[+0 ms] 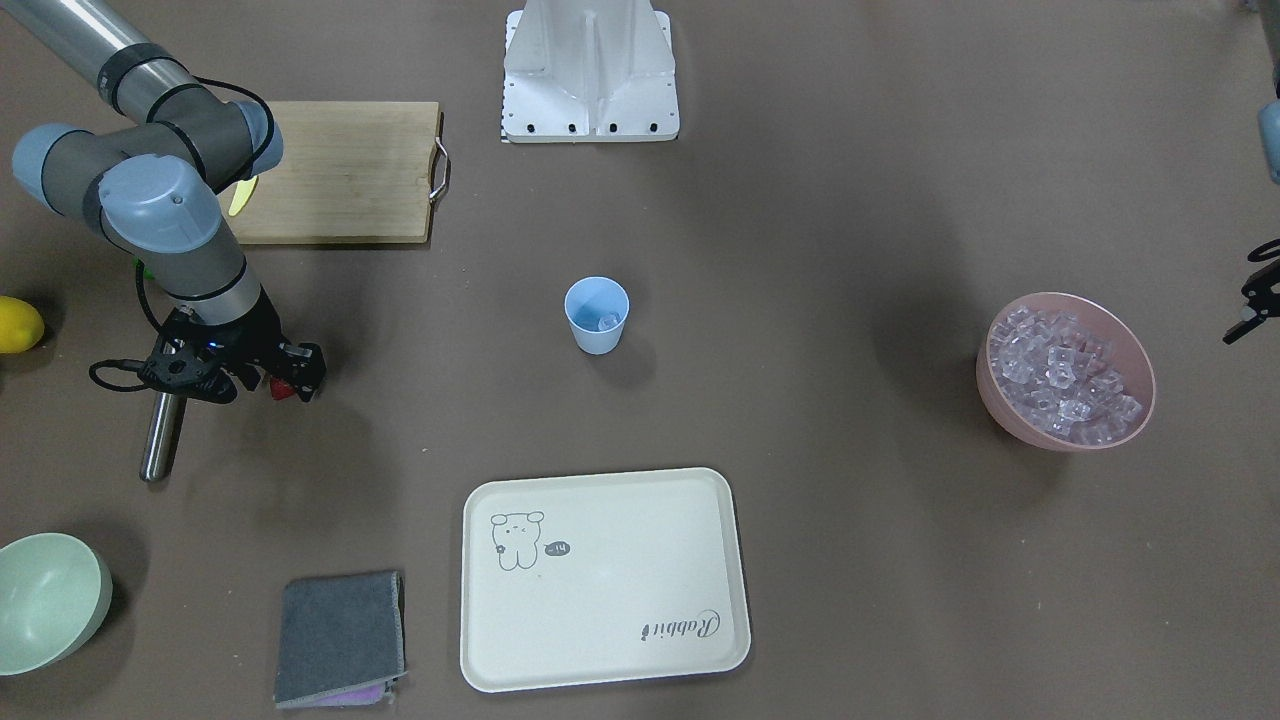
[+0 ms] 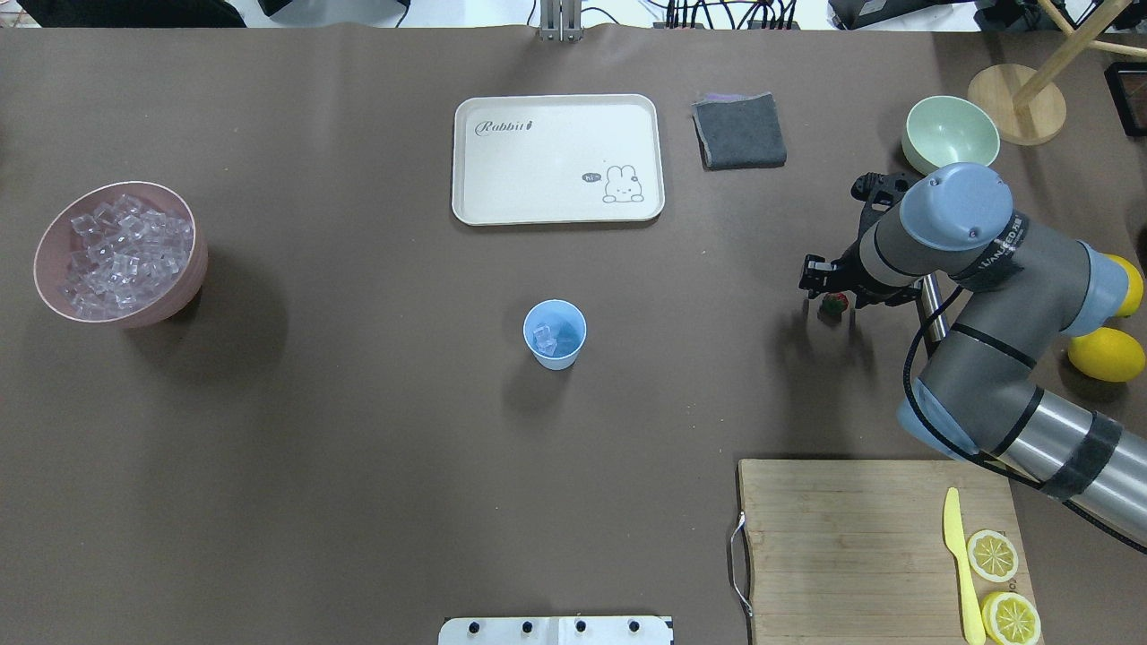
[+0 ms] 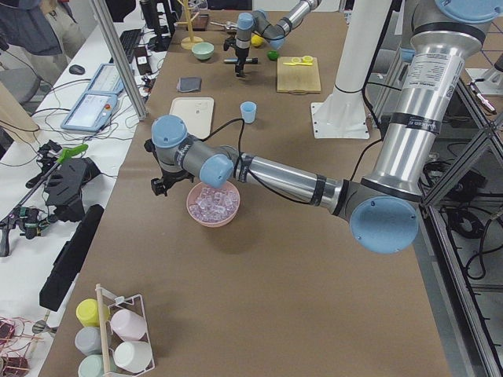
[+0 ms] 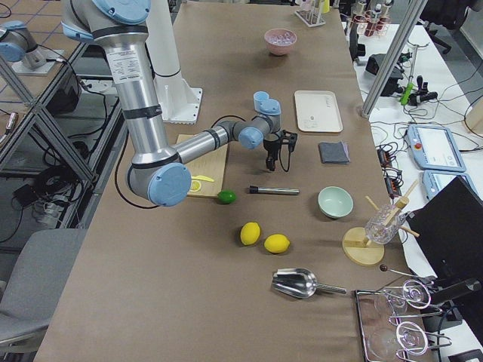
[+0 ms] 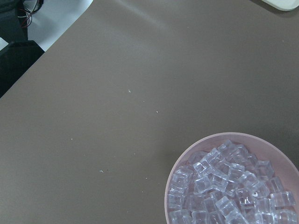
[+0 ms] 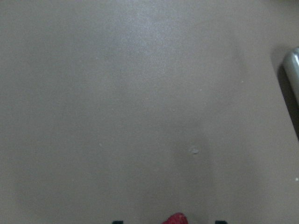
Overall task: Mash ice and strawberries in cup
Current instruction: 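Close the right gripper around the red strawberry, then lift the strawberry with the right gripper toward the cup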
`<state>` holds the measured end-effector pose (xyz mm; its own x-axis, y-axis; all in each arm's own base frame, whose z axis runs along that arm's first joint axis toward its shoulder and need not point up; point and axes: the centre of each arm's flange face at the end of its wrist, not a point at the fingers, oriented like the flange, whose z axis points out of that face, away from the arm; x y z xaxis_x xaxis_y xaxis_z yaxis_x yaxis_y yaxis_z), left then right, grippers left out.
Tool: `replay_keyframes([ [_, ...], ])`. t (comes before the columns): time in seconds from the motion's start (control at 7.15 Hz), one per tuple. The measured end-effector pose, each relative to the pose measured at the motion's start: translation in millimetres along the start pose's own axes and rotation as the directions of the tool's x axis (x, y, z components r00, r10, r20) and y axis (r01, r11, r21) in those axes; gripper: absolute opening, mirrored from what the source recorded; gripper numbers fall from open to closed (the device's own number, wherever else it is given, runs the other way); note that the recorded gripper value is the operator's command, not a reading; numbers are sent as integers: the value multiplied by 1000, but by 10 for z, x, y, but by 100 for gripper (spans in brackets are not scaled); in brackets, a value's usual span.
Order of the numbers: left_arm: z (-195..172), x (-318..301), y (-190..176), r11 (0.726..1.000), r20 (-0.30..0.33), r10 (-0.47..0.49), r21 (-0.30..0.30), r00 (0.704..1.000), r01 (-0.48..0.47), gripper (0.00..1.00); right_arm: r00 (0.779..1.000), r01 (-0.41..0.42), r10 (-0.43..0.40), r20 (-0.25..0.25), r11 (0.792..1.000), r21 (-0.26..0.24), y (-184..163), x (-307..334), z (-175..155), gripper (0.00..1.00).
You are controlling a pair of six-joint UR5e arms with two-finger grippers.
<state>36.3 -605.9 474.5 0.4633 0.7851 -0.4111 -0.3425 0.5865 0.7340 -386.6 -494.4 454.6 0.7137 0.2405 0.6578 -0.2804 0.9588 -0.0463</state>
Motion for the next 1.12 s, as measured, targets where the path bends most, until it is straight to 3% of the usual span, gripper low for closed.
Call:
replay_keyframes([
  [0.28, 0, 0, 0, 1000, 0, 0, 0, 1000, 0, 97, 1000, 0, 0, -1, 1000, -2, 12, -4, 9, 9],
  [0.42, 0, 0, 0, 1000, 0, -1, 0, 1000, 1, 97, 1000, 1, -1, -2, 1000, -3, 15, -4, 13, 0],
  [0.84, 0, 0, 0, 1000, 0, -1, 0, 1000, 1, 97, 1000, 11, -11, 7, 1000, 0, 20, -26, -37, 0],
  [1.12, -5, 5, -5, 1000, 0, -3, 1, 1000, 3, 97, 998, 20, -21, 51, 1000, 23, 5, -148, -308, 0],
])
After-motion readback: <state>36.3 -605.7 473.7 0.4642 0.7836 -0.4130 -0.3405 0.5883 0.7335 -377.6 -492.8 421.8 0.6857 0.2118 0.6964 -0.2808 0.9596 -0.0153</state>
